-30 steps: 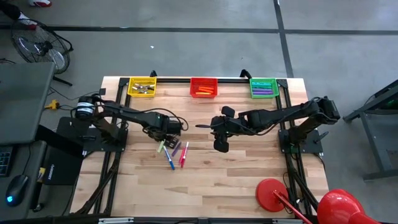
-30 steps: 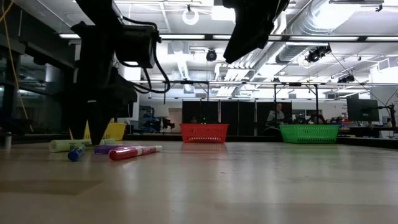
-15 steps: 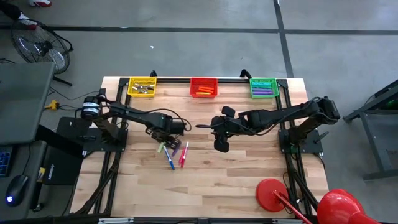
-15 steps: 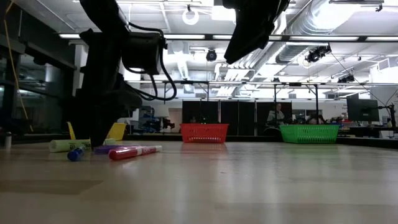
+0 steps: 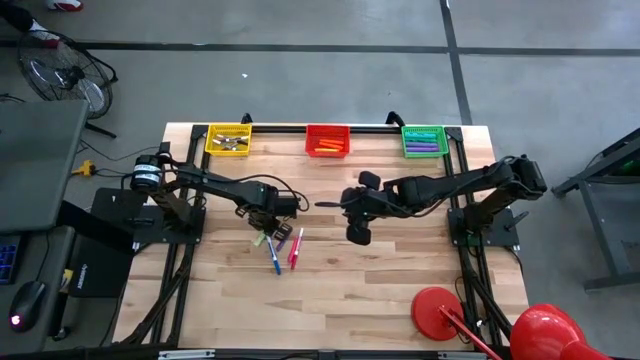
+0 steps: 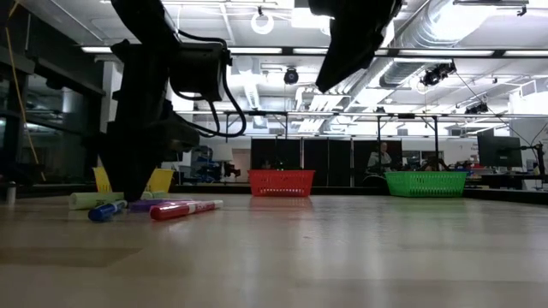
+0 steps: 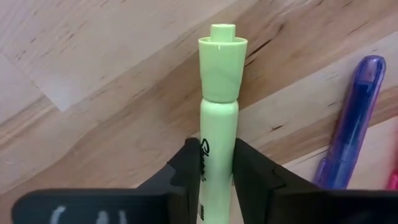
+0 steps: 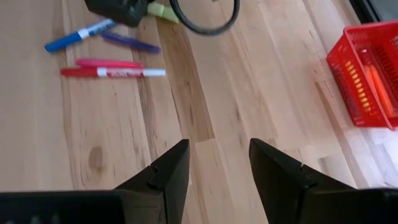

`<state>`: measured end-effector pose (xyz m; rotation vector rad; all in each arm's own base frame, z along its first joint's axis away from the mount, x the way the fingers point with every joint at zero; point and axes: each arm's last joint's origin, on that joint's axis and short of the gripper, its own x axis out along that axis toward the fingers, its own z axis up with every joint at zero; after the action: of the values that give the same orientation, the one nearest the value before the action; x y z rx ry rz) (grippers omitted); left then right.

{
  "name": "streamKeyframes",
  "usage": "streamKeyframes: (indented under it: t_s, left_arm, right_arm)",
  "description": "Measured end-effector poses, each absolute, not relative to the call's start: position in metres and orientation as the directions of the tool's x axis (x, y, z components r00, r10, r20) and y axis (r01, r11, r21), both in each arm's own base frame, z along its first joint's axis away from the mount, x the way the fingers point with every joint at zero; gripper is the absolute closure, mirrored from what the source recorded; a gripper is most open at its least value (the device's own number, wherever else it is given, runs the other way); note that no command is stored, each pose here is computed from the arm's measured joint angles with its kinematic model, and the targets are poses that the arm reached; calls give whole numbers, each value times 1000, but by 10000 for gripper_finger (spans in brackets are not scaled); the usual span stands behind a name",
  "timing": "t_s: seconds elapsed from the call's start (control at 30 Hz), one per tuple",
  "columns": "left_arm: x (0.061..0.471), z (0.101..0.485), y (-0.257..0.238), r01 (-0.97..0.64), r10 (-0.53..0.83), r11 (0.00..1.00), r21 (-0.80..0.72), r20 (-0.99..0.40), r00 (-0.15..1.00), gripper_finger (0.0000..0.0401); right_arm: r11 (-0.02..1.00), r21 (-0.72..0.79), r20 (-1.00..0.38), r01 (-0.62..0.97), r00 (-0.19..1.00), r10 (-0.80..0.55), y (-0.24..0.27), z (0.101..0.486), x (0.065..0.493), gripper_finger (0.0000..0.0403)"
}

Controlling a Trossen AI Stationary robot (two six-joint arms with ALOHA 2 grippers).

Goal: Pick & Place Markers
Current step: Put the light green highlighter into the green bin

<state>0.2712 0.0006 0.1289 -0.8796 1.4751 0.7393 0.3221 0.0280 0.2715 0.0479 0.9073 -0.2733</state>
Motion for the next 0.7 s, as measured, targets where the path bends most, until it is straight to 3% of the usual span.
streamKeyframes:
  t_s: [0.37, 0.7]
  left_arm:
    - [268, 148, 2, -830, -17, 551, -85, -996, 91, 339]
    - [262, 206, 10, -810, 231, 548, -209, -893, 386, 340]
  right_arm:
    - [959, -60, -797, 278, 565, -214, 28, 270, 320, 247]
    - [955, -13, -746, 298, 633, -207, 29, 275, 327, 247]
